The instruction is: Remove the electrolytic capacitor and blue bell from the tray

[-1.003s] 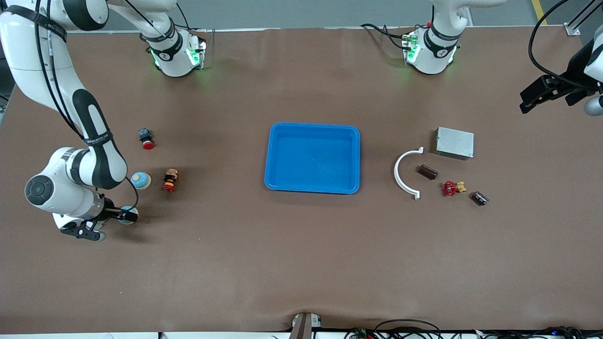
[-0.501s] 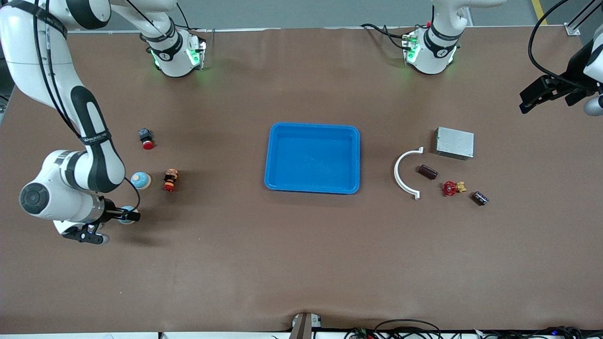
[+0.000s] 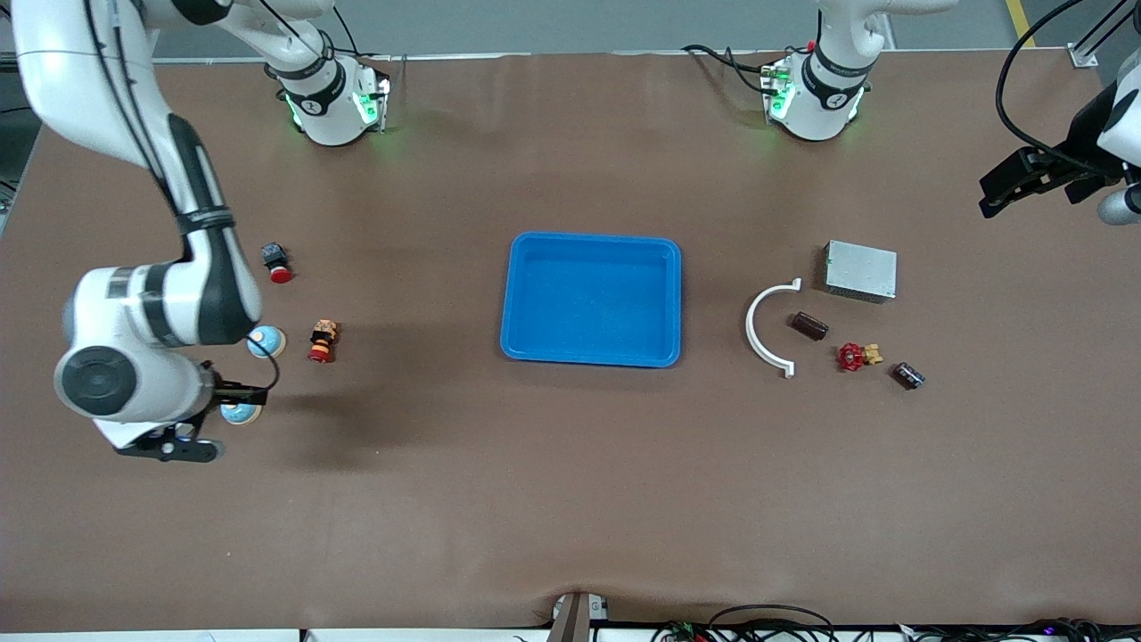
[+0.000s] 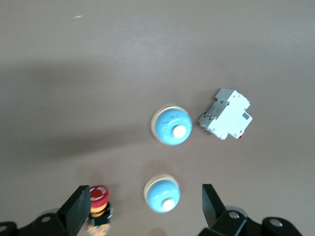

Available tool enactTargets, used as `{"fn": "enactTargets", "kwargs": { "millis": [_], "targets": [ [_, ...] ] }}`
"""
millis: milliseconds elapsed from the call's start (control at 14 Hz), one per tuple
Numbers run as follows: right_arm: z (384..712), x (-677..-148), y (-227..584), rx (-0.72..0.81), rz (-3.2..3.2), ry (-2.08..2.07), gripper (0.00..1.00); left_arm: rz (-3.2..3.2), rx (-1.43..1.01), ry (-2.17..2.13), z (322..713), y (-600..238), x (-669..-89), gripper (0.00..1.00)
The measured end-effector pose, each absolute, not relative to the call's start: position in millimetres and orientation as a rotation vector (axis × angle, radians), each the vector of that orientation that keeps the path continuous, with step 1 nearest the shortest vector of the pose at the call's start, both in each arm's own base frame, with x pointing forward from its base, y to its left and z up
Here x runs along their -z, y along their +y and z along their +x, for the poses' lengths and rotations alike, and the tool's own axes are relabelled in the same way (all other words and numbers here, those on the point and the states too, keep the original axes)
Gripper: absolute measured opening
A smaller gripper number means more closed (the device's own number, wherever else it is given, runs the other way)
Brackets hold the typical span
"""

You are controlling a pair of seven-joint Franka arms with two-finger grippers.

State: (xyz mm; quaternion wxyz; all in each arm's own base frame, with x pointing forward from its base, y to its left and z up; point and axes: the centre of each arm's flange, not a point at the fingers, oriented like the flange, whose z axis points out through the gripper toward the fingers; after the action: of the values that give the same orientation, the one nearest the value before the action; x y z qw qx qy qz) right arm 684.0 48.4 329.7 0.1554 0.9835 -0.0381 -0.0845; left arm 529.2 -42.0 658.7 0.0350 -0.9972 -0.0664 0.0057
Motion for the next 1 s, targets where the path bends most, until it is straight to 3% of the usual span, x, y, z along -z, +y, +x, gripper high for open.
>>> {"fn": "enactTargets", "kwargs": {
  "millis": [501, 1003],
  "targets": [
    [661.7, -442.9, 65.3, 0.538, 2.817, -0.146, 1.00, -3.065, -0.019, -0.194, 529.4, -45.3, -657.9, 1.00],
    [613.1, -597.7, -4.9, 0.347, 3.094, -0.233, 1.00, -3.065, -0.020, -0.189, 530.0, -46.9, -656.8, 1.00]
  ]
}}
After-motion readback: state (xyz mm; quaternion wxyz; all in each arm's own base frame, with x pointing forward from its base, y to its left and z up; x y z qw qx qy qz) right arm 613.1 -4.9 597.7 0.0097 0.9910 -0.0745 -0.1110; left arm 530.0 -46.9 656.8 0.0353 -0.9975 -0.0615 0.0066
